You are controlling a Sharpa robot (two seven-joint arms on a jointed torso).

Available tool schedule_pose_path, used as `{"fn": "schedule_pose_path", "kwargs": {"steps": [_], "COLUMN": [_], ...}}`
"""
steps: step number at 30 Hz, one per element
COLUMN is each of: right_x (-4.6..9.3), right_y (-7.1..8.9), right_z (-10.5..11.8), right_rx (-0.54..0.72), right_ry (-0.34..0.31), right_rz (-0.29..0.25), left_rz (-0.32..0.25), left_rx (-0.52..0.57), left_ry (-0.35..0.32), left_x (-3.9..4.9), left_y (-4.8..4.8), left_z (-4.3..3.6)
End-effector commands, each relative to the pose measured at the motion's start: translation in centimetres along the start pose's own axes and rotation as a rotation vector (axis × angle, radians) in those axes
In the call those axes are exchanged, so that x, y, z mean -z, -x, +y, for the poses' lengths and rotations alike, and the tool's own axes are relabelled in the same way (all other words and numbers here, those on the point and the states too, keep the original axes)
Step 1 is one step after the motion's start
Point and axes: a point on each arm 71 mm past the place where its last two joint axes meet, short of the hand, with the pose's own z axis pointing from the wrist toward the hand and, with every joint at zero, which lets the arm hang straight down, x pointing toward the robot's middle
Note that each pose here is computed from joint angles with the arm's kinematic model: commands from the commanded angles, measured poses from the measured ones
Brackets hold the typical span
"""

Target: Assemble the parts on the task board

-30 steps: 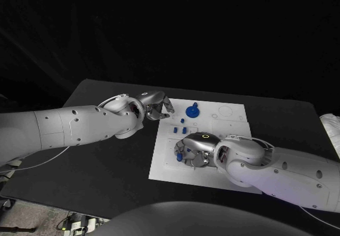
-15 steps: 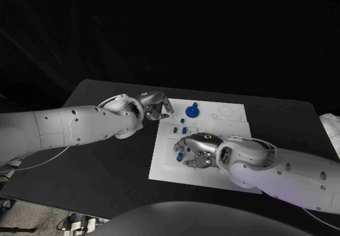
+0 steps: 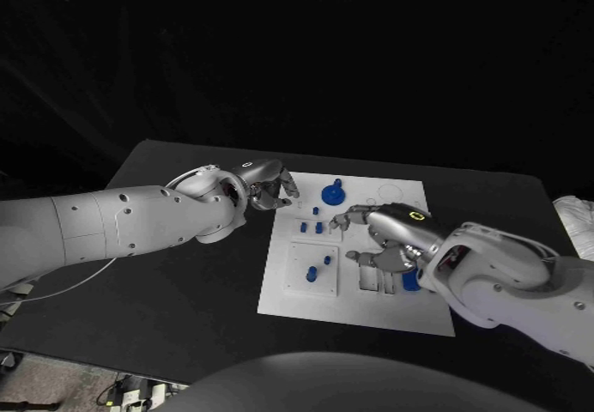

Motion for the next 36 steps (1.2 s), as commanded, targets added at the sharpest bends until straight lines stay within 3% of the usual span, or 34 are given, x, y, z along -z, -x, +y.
{"fn": "schedule_pose_path", "kwargs": {"steps": [1,4,8,15,21,28,30,36], "right_x": [1.1,2.3,3.6,5.6,6.7,6.4,6.0,4.7], "right_y": [2.4,3.6,4.2,4.0,3.6,3.0,2.6,1.3], "right_z": [0.0,-1.1,-3.2,-7.1,-9.1,-9.8,-9.8,-10.0], "right_rx": [-0.012,-0.004,0.010,0.074,0.071,0.066,0.083,0.157], "right_ry": [0.050,0.016,-0.063,-0.255,-0.409,-0.536,-0.574,-0.666], "right_rz": [-0.125,-0.137,-0.111,0.001,0.075,0.152,0.195,0.393], "left_rz": [-0.009,-0.015,-0.022,-0.032,-0.036,-0.037,-0.038,-0.042], "left_rx": [0.003,0.003,0.004,0.005,0.006,0.006,0.006,0.007], "left_ry": [-0.011,-0.016,-0.019,-0.022,-0.025,-0.029,-0.030,-0.029], "left_x": [-0.07,-0.13,-0.14,-0.05,-0.08,-0.13,-0.12,-0.05], "left_y": [0.05,0.07,0.10,0.17,0.17,0.13,0.12,0.15], "left_z": [-0.21,-0.29,-0.38,-0.41,-0.49,-0.56,-0.57,-0.55]}}
